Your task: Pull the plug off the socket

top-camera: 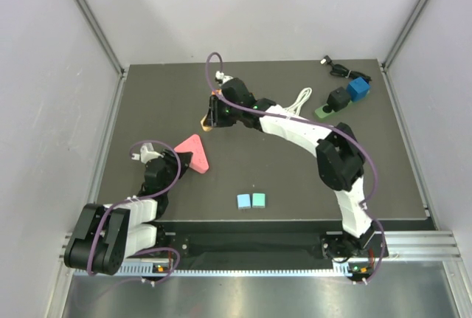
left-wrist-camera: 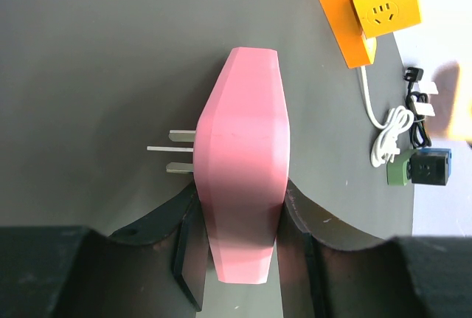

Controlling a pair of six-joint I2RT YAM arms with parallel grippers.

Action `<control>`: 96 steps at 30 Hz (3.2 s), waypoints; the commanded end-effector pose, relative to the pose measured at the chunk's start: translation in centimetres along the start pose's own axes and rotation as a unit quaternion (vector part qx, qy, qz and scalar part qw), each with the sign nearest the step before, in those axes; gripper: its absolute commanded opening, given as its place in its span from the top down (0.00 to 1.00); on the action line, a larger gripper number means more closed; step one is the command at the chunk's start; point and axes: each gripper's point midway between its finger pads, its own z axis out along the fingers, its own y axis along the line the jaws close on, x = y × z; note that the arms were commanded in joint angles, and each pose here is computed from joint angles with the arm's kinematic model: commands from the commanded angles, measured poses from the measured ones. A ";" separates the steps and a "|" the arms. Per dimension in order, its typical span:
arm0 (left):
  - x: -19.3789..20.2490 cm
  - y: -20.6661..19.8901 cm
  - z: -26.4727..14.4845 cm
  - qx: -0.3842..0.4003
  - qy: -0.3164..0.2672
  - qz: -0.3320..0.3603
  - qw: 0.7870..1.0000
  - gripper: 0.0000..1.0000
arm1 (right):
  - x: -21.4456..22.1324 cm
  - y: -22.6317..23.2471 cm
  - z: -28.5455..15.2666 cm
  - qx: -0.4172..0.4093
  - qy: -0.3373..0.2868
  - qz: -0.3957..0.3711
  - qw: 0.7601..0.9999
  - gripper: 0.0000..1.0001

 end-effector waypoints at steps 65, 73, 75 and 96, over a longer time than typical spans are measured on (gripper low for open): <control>1.8 5.2 -0.7 -0.094 0.036 0.041 0.994 1.00 | 24.9 -13.5 -18.6 -0.075 0.322 0.065 0.941 0.67; 1.9 5.2 -0.7 -0.095 0.038 0.043 0.994 1.00 | 25.3 -13.3 -18.7 -0.089 0.330 0.063 0.938 0.58; 1.9 5.2 -0.7 -0.095 0.038 0.043 0.994 1.00 | 25.4 -13.3 -18.7 -0.093 0.332 0.064 0.936 0.57; 1.9 5.1 -0.6 -0.095 0.040 0.045 0.994 1.00 | 21.4 -14.1 -17.7 -0.032 0.290 0.022 0.956 0.45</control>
